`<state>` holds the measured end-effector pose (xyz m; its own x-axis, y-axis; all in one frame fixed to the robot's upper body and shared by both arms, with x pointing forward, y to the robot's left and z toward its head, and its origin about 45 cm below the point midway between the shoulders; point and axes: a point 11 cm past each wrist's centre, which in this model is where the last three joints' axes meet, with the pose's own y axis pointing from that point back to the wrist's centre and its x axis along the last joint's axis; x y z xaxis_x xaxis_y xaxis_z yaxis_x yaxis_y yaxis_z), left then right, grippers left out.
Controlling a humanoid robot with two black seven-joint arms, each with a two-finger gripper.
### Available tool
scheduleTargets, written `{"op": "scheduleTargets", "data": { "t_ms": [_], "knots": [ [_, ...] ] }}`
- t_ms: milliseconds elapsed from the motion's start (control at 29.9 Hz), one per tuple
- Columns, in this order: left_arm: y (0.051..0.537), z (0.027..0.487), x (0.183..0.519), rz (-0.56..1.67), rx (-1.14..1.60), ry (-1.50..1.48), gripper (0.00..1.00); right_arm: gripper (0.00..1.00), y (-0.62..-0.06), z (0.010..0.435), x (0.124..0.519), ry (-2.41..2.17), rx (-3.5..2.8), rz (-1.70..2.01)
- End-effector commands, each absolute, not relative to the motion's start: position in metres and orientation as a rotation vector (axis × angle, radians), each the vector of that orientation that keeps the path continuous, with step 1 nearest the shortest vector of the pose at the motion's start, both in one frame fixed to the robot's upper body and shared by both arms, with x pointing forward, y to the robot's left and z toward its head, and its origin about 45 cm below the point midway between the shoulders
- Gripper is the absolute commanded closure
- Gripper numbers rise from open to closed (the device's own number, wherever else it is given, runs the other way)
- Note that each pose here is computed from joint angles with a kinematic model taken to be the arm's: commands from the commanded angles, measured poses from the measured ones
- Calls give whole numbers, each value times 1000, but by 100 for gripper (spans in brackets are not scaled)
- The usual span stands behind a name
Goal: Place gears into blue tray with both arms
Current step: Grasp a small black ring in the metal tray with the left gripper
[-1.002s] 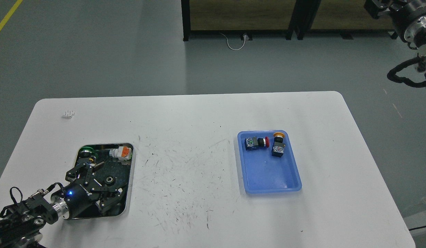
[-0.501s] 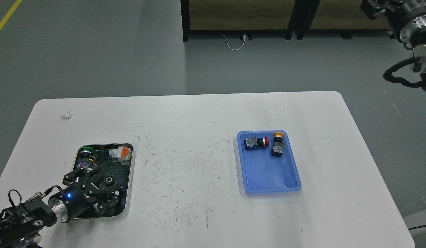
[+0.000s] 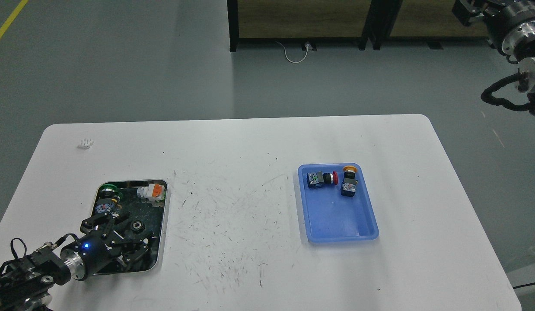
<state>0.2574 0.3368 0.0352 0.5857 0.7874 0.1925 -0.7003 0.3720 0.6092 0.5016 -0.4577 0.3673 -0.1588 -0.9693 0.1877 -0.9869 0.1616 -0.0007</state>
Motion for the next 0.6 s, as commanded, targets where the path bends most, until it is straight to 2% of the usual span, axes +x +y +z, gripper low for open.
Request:
{"op": "scheduleTargets", "data": {
  "t_ms": [0,167,568],
  "knots": [
    [338,35,257,957,719,142,34,0,-458,367,502,-2276,1936,189],
    [338,35,257,949,721,148,41,0,-458,366,501,-2271,1929,195],
    [340,33,256,945,736,159,47,0,-460,366,501,-2271,1913,206]
  ]
}}
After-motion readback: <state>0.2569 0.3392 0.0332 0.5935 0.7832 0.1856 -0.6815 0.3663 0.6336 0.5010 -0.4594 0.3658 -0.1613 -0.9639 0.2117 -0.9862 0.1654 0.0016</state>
